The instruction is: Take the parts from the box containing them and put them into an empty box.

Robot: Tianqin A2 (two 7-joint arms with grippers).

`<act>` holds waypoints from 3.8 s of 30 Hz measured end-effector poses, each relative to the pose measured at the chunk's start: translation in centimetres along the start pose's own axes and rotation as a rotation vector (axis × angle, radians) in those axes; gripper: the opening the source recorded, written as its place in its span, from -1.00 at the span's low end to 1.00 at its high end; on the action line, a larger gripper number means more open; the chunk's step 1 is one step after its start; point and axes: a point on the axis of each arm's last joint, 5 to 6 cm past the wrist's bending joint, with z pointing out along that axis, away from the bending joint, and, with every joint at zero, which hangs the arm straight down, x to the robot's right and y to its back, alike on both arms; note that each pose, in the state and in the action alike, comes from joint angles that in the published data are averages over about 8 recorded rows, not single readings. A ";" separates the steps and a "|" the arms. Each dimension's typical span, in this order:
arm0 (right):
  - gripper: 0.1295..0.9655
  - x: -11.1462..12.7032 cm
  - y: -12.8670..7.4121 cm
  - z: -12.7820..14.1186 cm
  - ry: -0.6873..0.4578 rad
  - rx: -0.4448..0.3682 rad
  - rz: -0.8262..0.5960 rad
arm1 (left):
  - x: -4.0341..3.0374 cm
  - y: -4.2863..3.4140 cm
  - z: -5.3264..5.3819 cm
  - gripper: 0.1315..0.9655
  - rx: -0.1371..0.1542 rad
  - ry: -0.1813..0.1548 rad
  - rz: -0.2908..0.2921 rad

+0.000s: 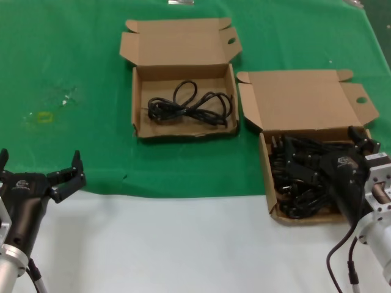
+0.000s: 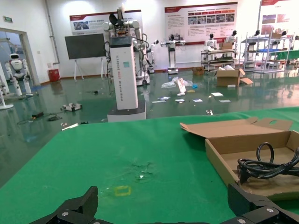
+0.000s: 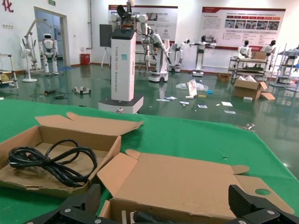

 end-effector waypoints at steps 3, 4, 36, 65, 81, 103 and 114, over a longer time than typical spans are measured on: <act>1.00 0.0 0.0 0.0 0.000 0.000 0.000 | 0.00 0.00 0.0 1.00 0.000 0.000 0.000; 1.00 0.0 0.0 0.0 0.000 0.000 0.000 | 0.00 0.00 0.0 1.00 0.000 0.000 0.000; 1.00 0.0 0.0 0.0 0.000 0.000 0.000 | 0.00 0.00 0.0 1.00 0.000 0.000 0.000; 1.00 0.0 0.0 0.0 0.000 0.000 0.000 | 0.00 0.00 0.0 1.00 0.000 0.000 0.000; 1.00 0.0 0.0 0.0 0.000 0.000 0.000 | 0.00 0.00 0.0 1.00 0.000 0.000 0.000; 1.00 0.0 0.0 0.0 0.000 0.000 0.000 | 0.00 0.00 0.0 1.00 0.000 0.000 0.000; 1.00 0.0 0.0 0.0 0.000 0.000 0.000 | 0.00 0.00 0.0 1.00 0.000 0.000 0.000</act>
